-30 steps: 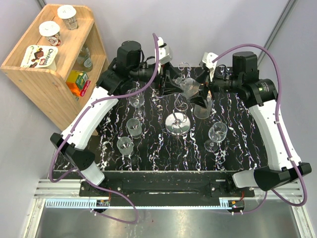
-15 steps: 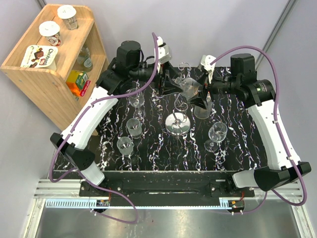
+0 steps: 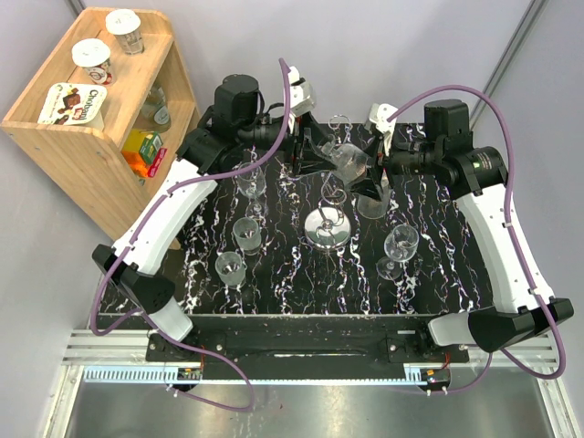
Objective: Place the wine glass upside down on the wine glass rack
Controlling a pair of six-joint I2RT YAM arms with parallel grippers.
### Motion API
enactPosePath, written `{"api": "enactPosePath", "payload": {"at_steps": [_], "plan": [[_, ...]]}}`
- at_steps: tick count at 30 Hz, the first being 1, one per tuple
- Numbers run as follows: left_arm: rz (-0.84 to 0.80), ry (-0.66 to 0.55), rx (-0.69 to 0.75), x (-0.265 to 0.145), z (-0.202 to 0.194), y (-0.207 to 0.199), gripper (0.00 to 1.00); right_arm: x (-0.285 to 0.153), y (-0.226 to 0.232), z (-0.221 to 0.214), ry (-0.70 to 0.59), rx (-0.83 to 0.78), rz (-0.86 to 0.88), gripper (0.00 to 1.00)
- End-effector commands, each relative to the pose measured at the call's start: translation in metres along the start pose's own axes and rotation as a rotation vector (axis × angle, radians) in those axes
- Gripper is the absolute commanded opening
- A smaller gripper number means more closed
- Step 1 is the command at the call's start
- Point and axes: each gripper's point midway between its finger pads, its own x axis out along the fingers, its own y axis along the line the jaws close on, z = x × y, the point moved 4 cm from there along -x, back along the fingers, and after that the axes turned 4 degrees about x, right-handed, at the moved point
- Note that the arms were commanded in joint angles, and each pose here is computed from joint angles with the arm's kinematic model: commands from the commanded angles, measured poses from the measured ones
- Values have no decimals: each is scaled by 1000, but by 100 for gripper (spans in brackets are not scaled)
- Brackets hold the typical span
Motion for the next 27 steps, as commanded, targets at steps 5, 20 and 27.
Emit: {"api": "enactPosePath", "payload": {"at_steps": [5, 20, 27], "plan": [[-11, -115, 127, -14, 49, -17, 40, -8, 10, 11, -21, -54, 6, 6], [30, -118, 140, -23, 55, -22, 99, -19, 13, 14, -90, 15, -117, 0], [75, -62, 145, -24, 29, -17, 99, -16, 1, 20, -123, 25, -167, 0]]}}
